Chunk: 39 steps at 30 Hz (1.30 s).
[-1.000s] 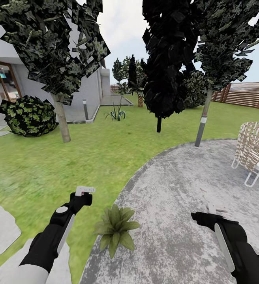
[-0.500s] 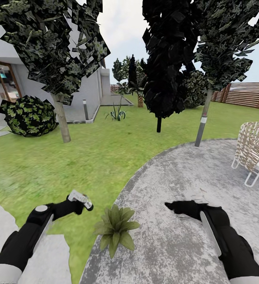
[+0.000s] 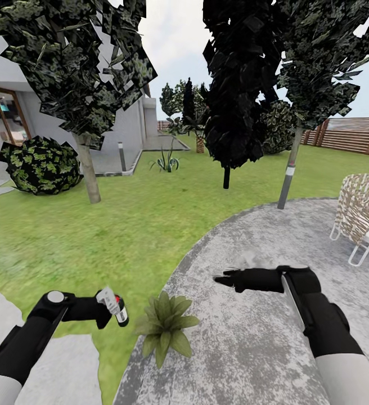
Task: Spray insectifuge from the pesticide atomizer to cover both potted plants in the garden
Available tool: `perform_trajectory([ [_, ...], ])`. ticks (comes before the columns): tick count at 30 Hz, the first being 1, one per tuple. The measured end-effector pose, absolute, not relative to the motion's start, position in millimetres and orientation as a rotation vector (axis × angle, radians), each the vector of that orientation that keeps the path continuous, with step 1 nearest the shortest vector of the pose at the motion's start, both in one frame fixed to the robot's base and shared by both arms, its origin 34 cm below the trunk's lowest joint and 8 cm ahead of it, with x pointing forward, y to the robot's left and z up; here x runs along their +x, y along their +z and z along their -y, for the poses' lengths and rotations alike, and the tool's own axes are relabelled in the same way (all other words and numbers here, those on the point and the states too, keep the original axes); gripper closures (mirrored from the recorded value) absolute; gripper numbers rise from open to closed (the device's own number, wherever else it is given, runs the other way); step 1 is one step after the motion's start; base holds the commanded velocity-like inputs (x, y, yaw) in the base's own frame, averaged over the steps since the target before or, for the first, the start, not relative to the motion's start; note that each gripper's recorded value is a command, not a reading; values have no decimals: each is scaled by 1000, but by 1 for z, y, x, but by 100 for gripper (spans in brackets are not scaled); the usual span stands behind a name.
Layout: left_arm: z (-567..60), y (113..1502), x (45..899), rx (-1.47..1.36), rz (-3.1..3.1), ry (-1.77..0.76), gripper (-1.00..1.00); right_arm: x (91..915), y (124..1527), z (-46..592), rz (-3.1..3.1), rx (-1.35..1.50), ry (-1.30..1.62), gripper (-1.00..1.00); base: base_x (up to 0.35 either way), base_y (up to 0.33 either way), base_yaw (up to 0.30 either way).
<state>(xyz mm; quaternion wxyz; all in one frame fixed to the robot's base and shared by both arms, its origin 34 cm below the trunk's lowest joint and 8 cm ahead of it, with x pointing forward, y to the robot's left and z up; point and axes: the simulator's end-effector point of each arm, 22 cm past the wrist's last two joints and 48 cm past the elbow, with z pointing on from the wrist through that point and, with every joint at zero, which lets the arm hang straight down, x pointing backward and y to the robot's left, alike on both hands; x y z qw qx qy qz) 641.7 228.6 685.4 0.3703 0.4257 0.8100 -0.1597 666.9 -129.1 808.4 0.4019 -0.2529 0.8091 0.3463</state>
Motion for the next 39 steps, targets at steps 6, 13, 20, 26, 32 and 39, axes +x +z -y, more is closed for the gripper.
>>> perform_trajectory([
  [6, -223, 683, 630, 1162, -2079, -444, 100, 653, 806, 122, -2048, -718, 920, 100, 0, 0, 0],
  [13, -218, 678, 623, 1235, -2075, -439, 100, 649, 804, 107, -2010, -794, 911, 100, 0, 0, 0],
  [20, -220, 659, 602, 1384, -2128, -432, 100, 628, 792, 47, -1951, -948, 979, 100, 0, 0, 0],
  [26, -199, 652, 592, 1457, -2119, -453, 100, 608, 789, 13, -1934, -1043, 1019, 100, 0, 0, 0],
  [32, -177, 645, 577, 1591, -2112, -457, 100, 600, 785, 4, -1934, -1087, 1022, 100, 0, 0, 0],
  [39, -159, 658, 573, 1631, -2059, -485, 100, 601, 781, 6, -1946, -1098, 1001, 100, 0, 0, 0],
])
